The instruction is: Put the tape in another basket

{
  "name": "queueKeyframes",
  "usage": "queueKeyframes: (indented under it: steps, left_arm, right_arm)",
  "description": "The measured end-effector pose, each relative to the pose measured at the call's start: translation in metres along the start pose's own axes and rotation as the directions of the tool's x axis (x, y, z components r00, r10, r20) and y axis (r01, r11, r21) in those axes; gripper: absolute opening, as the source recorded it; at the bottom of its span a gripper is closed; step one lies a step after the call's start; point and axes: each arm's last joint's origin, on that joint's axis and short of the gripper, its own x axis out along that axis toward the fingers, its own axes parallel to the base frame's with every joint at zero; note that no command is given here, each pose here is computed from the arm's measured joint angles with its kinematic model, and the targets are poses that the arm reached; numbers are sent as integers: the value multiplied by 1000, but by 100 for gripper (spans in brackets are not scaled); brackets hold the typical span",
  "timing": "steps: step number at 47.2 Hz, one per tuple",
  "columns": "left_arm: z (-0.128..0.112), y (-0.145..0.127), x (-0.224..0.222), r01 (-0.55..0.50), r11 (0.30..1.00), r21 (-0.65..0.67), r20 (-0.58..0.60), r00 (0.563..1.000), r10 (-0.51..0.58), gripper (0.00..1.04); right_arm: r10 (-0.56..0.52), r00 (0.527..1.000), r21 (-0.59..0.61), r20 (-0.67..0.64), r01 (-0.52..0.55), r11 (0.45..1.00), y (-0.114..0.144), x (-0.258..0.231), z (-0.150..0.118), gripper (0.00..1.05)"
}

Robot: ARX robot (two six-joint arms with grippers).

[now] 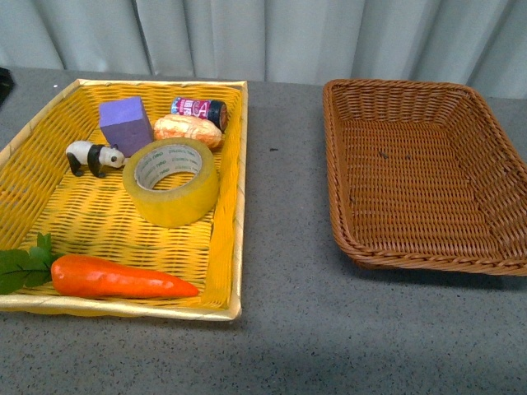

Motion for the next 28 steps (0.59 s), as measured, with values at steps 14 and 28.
queueKeyframes:
  steps: [14,28]
  left_arm:
    - [-20,-22,81,3,999,47,-298,955,11,98]
    - [-30,-35,124,-66,992,110,-415,904,106,98]
  right_arm:
    - [0,1000,0,0,0,1000,0,0,0,96]
    - [0,1000,0,0,0,1000,0,0,0,96]
